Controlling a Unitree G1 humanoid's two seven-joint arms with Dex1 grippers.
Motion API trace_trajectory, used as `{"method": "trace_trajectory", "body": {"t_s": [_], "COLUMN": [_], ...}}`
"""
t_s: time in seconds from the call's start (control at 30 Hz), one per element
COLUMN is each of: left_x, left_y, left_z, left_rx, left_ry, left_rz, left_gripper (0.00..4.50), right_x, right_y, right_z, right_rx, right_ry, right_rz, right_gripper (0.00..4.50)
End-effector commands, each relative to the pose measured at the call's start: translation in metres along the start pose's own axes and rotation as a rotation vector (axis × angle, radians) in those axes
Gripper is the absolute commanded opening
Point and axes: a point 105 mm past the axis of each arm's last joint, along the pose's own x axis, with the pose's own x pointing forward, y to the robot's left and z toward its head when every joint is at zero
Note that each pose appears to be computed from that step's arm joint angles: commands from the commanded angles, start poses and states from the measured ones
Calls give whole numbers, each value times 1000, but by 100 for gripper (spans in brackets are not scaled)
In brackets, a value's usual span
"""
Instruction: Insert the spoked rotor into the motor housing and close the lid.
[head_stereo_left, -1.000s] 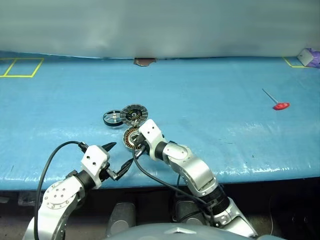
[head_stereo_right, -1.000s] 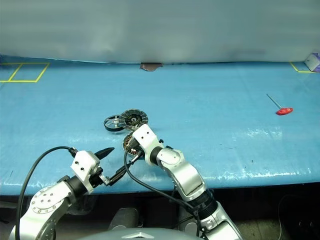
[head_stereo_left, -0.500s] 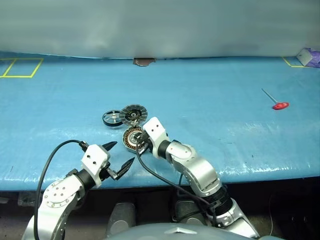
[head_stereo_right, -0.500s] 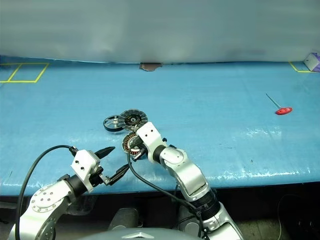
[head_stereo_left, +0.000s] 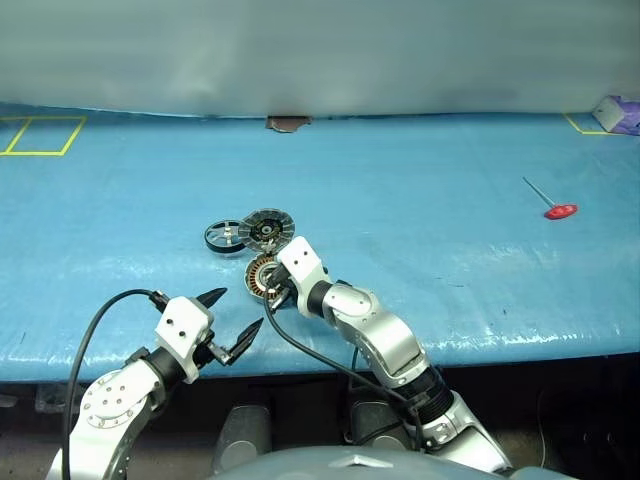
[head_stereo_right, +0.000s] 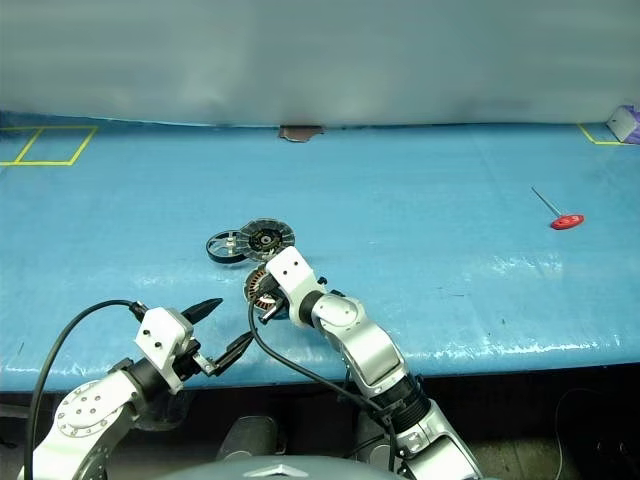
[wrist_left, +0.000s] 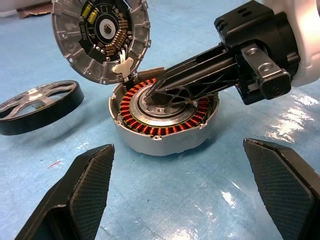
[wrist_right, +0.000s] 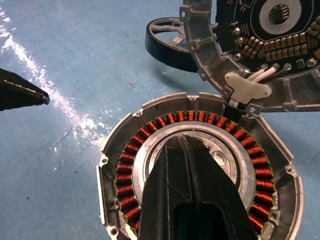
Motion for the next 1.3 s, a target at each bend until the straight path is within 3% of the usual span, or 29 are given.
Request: {"method": "trace_trajectory", "body": {"t_s": [0.03,0.27,0.4,0.57,0.77,0.87,1.03,1.13,1.3], "left_x": [-2,-2,-1,-1,-2,-6,-7,6,23], "left_y": [1,-2,-3,-5,7,26,77,115,137], "left_z": [1,-3,-3,-1,11,21,32,54,71], "left_rx": [20,8,1,-11,2,24,111,138,190], "left_ry": [-17,-4,-5,-13,-29,-5,142,179,309], "left_rz": [17,11,3,-9,-3,-11,-47,-62,-258], "left_gripper": [450,450,450,450,450,450,450,450,450], "right_x": [2,2,-3,-27,-57,-68,-75,-76,-77], "right_y": [5,5,6,6,-2,-8,-13,-16,-19], "right_z": [6,2,17,43,52,44,34,33,34], "right_rx": [-9,-20,-16,-3,-15,-49,-60,-71,-67], "right_ry": [-15,33,-16,-112,-148,-111,-77,-73,-89], "right_rz": [20,15,22,44,12,-15,-47,-66,-103], "right_gripper": [1,1,1,1,1,1,1,1,1]}}
